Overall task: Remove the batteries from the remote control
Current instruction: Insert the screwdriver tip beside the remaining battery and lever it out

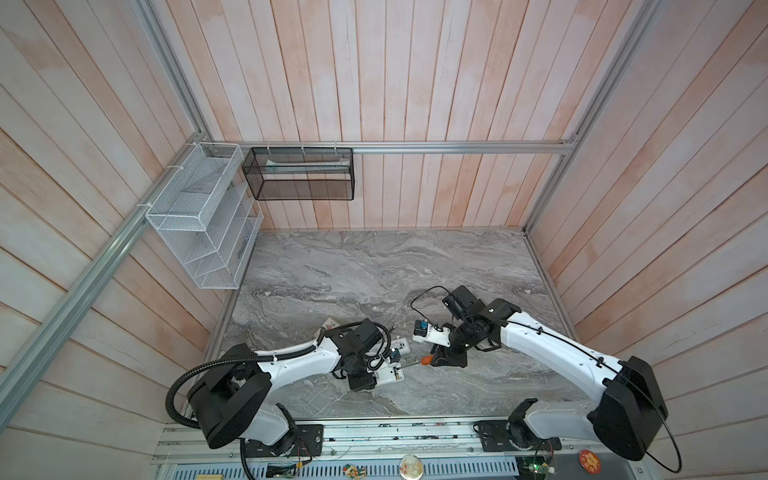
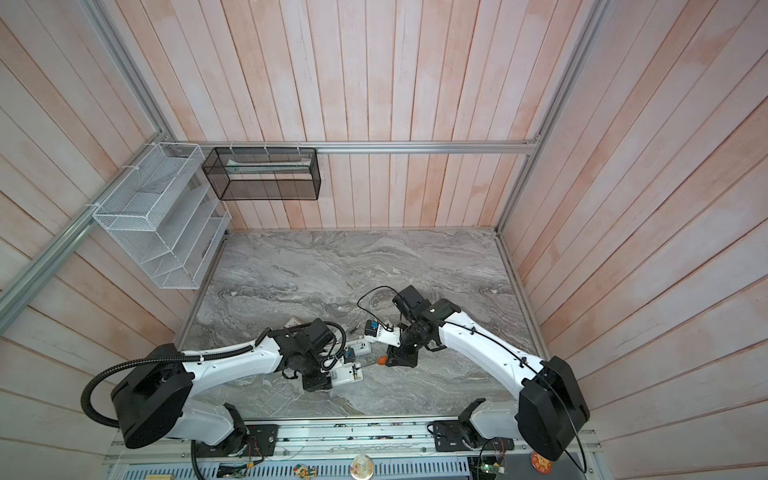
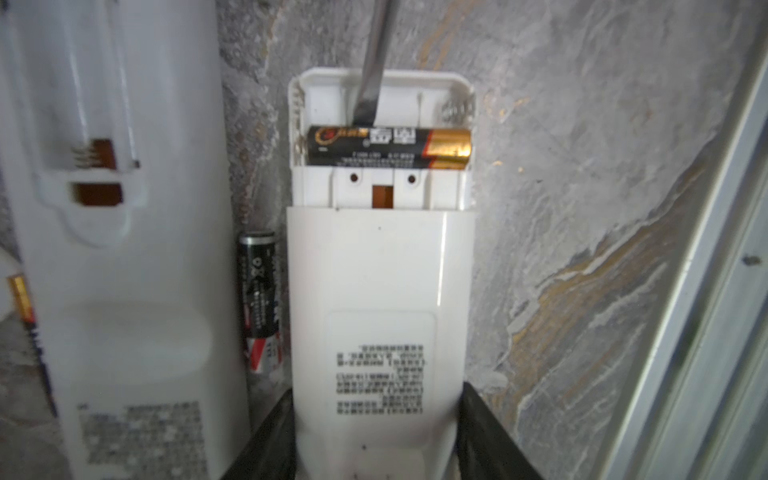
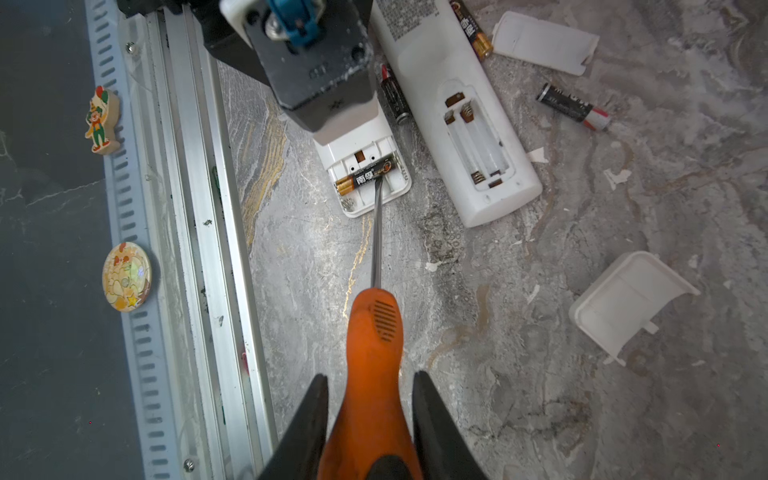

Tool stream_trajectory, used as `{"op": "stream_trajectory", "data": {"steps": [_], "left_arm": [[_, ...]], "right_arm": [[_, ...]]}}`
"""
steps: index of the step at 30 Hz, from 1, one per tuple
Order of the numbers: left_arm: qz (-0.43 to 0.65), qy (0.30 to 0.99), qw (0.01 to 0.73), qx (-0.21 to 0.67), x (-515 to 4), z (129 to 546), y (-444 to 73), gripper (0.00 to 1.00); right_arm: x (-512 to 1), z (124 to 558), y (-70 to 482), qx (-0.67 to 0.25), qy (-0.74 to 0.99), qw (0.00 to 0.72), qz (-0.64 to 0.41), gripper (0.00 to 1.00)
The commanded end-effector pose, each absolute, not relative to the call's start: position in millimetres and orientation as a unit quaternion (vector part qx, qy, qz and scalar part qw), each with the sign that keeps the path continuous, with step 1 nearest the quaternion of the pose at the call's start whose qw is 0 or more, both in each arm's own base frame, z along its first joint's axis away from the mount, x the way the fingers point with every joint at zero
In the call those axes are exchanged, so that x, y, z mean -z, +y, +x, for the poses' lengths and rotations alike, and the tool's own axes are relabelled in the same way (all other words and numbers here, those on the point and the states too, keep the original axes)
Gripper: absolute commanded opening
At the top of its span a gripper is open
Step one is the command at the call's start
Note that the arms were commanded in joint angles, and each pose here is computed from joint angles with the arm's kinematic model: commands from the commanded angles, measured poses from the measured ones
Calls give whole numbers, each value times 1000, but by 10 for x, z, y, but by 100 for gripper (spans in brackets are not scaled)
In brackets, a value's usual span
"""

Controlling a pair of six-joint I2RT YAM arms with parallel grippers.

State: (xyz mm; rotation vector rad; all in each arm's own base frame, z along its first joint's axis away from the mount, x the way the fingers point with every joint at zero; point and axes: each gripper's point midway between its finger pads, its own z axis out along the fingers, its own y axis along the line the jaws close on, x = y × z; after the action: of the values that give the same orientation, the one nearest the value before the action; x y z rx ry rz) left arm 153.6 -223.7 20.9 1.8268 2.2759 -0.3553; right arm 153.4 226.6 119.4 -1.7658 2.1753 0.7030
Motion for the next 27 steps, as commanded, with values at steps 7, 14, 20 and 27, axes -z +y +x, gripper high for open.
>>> {"op": "stream_trajectory", "data": {"steps": [7,14,20,27], "left_arm": [[606,768,75,194,-320,1374,-2256,37],[599,768,78,212,-386,1374,-2287,36],[584,770,96,238,-491,1419,-2305,36],[571,771,104,264,-568,1461,-2332,35]], "right_arm": [[-1377,1451,2325,-276,730,133,-611,0],[-1368,1440,2354,-287,731,128,-606,0],[-1341,1448,2356,-292,738,121,-595,0],[-1350,1458,2384,-307,741,117,-585,0]]}}
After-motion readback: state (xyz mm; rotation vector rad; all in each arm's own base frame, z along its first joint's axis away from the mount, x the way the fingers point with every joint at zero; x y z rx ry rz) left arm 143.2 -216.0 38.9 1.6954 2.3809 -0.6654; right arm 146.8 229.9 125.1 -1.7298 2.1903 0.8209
